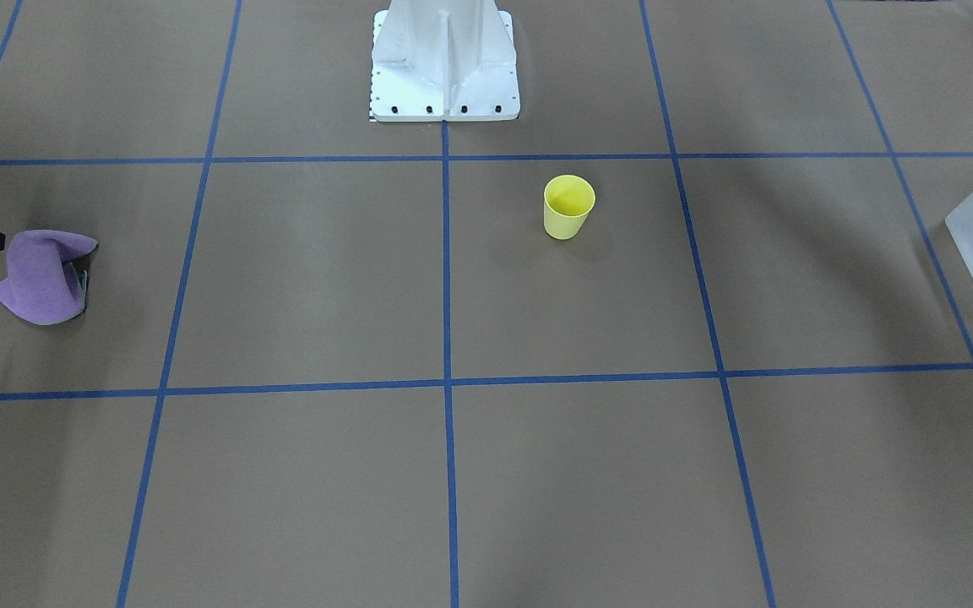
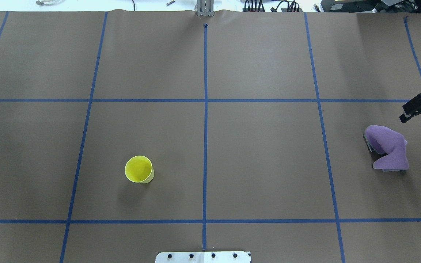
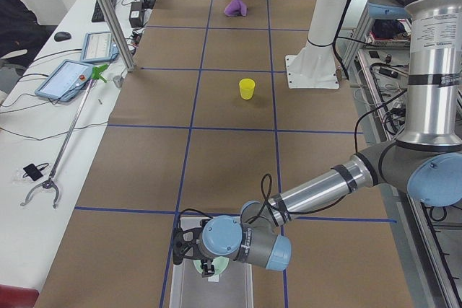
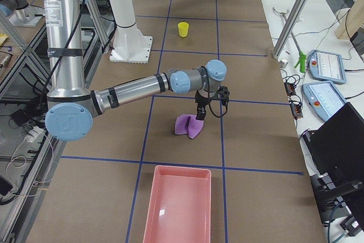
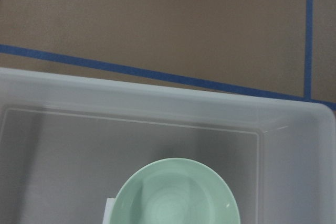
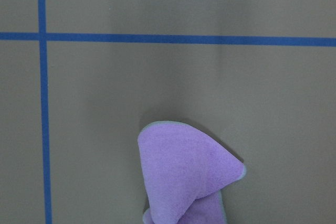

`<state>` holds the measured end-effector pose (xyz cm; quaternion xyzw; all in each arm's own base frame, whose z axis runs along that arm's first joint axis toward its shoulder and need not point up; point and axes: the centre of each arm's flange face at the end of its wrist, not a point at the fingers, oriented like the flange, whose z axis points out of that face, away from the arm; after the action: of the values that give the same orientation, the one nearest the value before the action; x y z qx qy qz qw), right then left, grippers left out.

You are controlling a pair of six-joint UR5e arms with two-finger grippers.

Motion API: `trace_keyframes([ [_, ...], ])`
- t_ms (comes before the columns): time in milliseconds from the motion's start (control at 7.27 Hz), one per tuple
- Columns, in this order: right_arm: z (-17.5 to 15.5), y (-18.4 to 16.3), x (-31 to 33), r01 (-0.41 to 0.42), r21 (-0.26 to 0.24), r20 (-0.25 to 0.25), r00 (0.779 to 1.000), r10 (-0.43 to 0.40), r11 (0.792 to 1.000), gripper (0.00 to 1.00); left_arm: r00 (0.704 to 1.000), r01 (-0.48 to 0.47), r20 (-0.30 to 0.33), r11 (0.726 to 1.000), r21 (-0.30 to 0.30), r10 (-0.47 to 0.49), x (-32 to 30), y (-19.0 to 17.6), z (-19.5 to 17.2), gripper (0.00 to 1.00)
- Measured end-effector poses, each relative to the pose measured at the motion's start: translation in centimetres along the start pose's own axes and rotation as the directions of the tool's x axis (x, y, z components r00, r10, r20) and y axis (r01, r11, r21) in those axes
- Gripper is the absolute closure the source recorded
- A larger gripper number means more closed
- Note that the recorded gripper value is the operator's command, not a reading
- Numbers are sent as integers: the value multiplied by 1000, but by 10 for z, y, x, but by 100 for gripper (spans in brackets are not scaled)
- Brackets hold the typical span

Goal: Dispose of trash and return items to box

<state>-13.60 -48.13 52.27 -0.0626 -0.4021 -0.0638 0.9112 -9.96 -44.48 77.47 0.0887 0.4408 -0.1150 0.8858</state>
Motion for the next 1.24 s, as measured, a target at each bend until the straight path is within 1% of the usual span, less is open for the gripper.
trace_keyframes([
  [275, 38, -1, -3, 20, -59, -16, 1000, -21, 998, 0, 1000, 11, -5, 1000, -3, -11, 40, -26, -28, 1],
  [412, 59, -6, 6, 34, -69, -17, 999, -35, 997, 6, 1000, 8, -6, 1000, 1, -8, 57, -38, -39, 1],
  [550, 78, -12, 19, 48, -69, -14, 999, -49, 996, 39, 1000, 3, -6, 1000, 8, -3, 72, -49, -49, 1],
  [688, 91, -15, 28, 54, -68, -11, 998, -55, 996, 92, 1000, -1, -4, 1000, 11, 1, 89, -62, -59, 1],
  [825, 96, -15, 32, 57, -67, -7, 998, -58, 996, 100, 1000, 0, -3, 1000, 12, 0, 104, -72, -67, 1],
  [1100, 90, -14, 25, 79, -50, 2, 997, -79, 996, 100, 1000, 13, -3, 1000, 17, -13, 126, -82, -79, 1],
  [1238, 79, -11, 15, 94, -31, 11, 996, -94, 995, 100, 999, 37, -9, 999, 19, -36, 143, -83, -82, 1],
])
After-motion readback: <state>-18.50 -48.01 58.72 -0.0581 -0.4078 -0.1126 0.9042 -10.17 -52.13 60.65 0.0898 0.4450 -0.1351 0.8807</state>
